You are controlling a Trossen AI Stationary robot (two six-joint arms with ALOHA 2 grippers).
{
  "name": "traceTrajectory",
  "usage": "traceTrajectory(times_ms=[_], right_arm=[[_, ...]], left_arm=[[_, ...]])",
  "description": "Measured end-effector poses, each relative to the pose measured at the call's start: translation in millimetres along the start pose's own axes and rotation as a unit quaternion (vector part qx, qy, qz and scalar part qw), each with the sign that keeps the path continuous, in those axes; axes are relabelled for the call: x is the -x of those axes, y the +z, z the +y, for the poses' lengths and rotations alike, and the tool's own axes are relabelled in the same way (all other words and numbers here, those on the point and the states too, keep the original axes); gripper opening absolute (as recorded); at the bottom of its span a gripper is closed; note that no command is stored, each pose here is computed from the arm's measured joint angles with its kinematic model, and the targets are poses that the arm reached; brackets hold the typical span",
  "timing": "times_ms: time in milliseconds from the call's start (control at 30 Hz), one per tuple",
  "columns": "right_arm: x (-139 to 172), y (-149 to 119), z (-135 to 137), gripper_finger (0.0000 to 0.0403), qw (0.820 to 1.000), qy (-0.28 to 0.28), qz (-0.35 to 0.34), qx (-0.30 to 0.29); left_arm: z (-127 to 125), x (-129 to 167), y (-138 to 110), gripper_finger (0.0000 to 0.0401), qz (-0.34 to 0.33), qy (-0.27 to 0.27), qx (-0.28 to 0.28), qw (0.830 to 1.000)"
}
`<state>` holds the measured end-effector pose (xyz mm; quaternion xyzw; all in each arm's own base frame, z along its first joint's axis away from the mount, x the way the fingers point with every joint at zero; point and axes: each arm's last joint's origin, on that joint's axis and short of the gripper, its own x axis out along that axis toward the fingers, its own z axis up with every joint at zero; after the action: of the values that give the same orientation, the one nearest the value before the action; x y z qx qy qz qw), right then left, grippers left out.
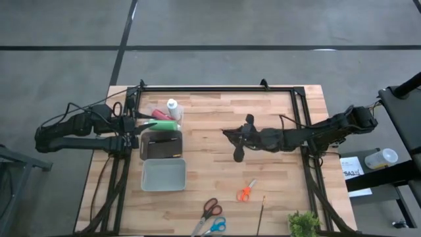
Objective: Pick & Place Paint Supplies
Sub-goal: Put the silver makeup brush into the black bin
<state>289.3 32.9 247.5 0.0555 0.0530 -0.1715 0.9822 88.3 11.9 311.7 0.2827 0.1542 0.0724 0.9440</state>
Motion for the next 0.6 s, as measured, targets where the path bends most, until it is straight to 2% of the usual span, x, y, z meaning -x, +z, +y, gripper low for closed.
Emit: traceTrajectory(times_ms=[133,267,433,600], right_arm=[[-5.2,5.9,3.5,0.0020,0.998,0.011,-0.057,0.033],[-9.9,11.2,5.5,0.0020,0.990,0.056,-0.109,0.064],[-15.4,15.4,-0.6,0.0020,0.982,0.115,-0.138,0.055],[-22.1,15.4,-12.3,0.0020,0.984,0.114,-0.135,0.038]], left_arm=[[0.0,0.0,0.0,0.0100,0.000,0.000,0.000,1.000],[0.0,0.0,0.0,0.0100,0.000,0.000,0.000,1.000],[0.0,0.0,0.0,0.0100,0.000,0.000,0.000,1.000],[0.0,0.1,0.0,0.0100,0.000,0.000,0.000,1.000]])
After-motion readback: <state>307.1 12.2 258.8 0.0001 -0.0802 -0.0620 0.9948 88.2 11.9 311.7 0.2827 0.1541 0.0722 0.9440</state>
